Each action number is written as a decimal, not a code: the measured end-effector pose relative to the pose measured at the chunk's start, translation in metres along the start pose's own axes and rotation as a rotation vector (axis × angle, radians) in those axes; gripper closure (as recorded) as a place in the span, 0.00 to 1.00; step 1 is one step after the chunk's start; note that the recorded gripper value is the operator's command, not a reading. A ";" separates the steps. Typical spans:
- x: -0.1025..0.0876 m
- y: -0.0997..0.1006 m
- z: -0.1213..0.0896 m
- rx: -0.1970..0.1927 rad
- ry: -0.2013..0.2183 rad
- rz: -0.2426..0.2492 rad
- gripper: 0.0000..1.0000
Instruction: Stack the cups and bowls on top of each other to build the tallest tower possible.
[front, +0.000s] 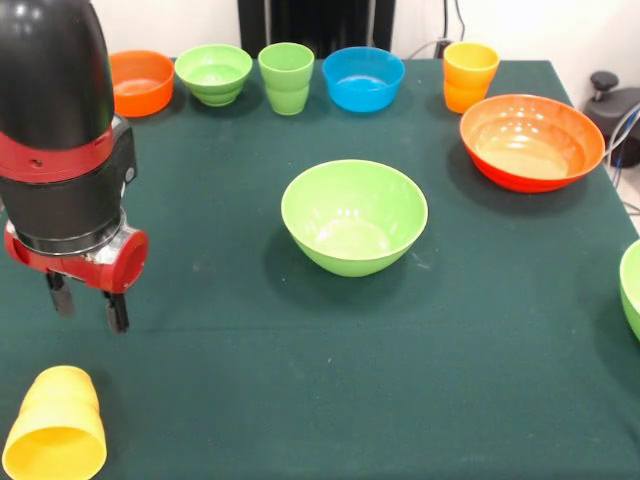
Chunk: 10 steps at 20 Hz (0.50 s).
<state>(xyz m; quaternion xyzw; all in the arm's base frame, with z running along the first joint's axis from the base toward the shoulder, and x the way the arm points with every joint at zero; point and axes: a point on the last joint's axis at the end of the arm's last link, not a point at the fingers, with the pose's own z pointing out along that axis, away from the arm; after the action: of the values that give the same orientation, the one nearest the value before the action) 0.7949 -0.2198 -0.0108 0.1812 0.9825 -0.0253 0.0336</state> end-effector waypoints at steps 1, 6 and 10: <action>-0.001 0.001 -0.001 -0.004 -0.001 0.000 0.00; -0.003 0.003 -0.002 -0.015 -0.009 -0.004 0.00; -0.006 0.004 -0.003 -0.021 -0.017 -0.009 0.00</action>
<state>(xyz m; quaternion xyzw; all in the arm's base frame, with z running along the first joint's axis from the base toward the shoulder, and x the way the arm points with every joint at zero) 0.8013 -0.2183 -0.0076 0.1762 0.9833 -0.0168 0.0435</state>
